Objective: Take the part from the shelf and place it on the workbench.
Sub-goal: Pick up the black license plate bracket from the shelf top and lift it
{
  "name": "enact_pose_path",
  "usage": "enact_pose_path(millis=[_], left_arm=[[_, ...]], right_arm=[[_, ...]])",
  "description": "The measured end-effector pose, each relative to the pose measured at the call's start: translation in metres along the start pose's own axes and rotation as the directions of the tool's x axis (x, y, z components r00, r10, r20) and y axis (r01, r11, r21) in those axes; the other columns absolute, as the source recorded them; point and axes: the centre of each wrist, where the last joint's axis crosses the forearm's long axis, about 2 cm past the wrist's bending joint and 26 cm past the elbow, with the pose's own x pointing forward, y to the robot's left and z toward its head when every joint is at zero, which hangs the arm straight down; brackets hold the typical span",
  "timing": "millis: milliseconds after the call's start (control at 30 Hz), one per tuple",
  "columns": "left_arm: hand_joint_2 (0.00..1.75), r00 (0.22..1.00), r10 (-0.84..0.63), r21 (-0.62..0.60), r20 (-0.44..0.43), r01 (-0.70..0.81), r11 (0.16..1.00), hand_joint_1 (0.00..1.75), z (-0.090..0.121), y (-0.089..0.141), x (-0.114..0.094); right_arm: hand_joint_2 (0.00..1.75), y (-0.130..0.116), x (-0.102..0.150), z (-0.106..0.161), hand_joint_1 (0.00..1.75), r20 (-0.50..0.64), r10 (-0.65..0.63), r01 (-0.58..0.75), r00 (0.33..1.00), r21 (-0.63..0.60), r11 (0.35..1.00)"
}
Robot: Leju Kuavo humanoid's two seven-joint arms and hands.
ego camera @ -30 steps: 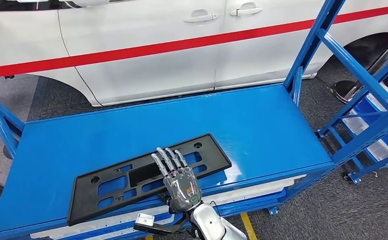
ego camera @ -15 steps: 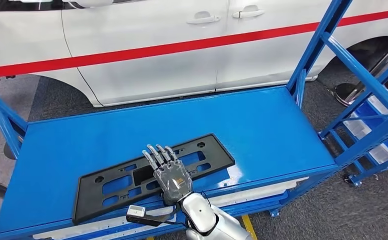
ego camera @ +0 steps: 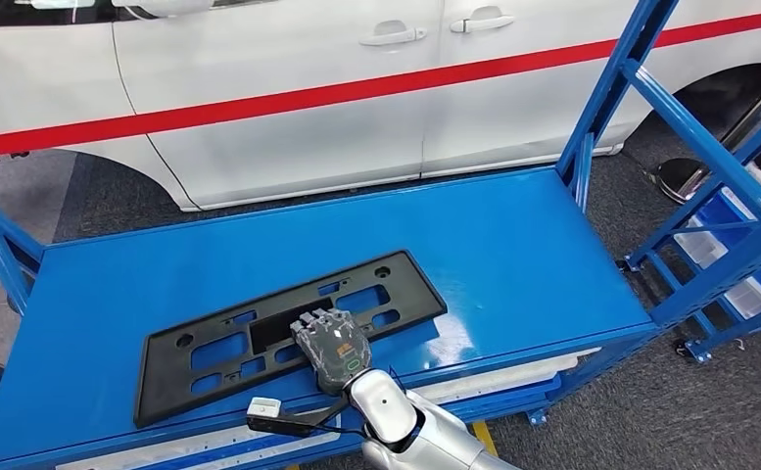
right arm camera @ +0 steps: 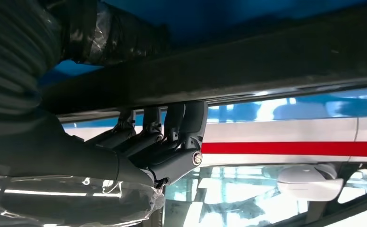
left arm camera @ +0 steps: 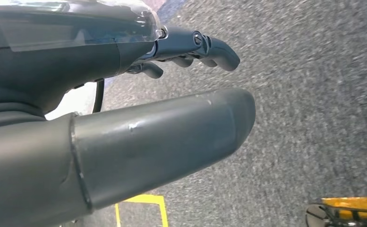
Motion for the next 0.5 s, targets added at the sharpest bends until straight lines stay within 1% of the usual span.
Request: enact_pose_path(millis=[233,400,500], left_arm=[[0.00,1.000,-0.002,-0.004,0.000,0.002,1.000,0.00,0.000,-0.001,0.001],[0.00,1.000,-0.004,-0.005,-0.003,0.004,1.000,0.00,0.000,-0.002,0.001],[0.00,1.000,-0.002,-0.005,-0.002,0.002,1.000,0.00,0.000,-0.002,0.001]], right_arm=[[1.75,-0.003,-0.002,-0.004,1.64,0.006,0.015,-0.015,1.000,0.020,1.000],[1.75,-0.006,-0.002,-0.004,1.74,0.006,0.022,-0.022,1.000,0.057,0.998],[1.75,-0.011,-0.003,-0.006,1.75,0.010,0.000,0.000,1.000,0.069,0.998]])
